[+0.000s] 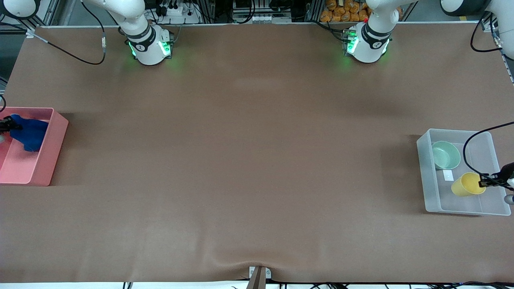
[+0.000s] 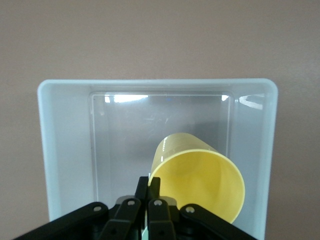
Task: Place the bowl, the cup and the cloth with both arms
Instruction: 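Lift the yellow cup and lower it into the clear bin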
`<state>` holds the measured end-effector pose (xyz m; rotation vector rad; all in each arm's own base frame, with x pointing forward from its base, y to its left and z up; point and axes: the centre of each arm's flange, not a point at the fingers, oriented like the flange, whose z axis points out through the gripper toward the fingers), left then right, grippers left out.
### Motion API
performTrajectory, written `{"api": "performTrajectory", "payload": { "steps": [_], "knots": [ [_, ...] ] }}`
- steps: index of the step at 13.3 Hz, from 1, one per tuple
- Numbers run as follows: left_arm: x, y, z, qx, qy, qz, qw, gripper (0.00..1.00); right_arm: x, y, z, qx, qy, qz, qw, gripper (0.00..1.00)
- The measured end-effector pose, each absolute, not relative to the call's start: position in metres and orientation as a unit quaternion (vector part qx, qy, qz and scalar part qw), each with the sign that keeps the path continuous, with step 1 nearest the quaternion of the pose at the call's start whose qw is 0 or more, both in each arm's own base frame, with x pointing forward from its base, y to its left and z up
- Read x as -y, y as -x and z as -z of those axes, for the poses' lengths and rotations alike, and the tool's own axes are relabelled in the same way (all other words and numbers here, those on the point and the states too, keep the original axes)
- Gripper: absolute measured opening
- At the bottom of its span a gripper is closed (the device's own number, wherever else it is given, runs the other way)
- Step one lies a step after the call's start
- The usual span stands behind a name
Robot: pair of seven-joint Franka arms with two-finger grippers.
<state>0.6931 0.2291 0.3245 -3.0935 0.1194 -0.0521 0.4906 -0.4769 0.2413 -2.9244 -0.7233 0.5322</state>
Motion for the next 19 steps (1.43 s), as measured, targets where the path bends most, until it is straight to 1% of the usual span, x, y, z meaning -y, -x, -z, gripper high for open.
{"api": "performTrajectory", "payload": {
  "steps": [3,5,6,8,10,11,13,15,19],
  "knots": [
    [-0.23,-0.696,-0.294,-0.04,0.999,0.014,0.022,0.02,0.471,-0.5,-0.255,0.245,0.954,-0.17,0.042,0.67],
    [-0.23,-0.696,-0.278,-0.046,0.999,0.008,0.021,0.02,0.458,-0.514,-0.29,0.253,0.952,-0.168,0.037,0.89],
    [-0.23,-0.696,-0.274,-0.047,0.999,0.006,0.02,0.02,0.446,-0.523,-0.314,0.256,0.952,-0.165,0.029,0.99],
    [-0.23,-0.696,-0.266,-0.048,0.999,0.005,0.019,0.02,0.419,-0.534,-0.358,0.245,0.955,-0.167,0.021,1.0],
    [-0.229,-0.698,-0.259,-0.049,0.999,0.009,0.02,0.02,0.391,-0.542,-0.39,0.229,0.959,-0.168,0.017,1.0],
    [-0.229,-0.699,-0.258,-0.05,0.998,0.012,0.022,0.07,0.377,-0.547,-0.402,0.223,0.96,-0.166,0.017,1.0],
    [-0.226,-0.701,-0.258,-0.053,0.998,0.014,0.021,0.27,0.356,-0.554,-0.412,0.212,0.963,-0.163,0.017,1.0],
    [-0.226,-0.704,-0.264,-0.053,0.998,0.02,0.023,0.5,0.337,-0.557,-0.412,0.189,0.968,-0.161,0.024,1.0],
    [-0.228,-0.707,-0.296,-0.052,0.998,0.033,0.027,0.89,0.295,-0.557,-0.416,0.153,0.975,-0.16,0.033,1.0]
  ]
}}
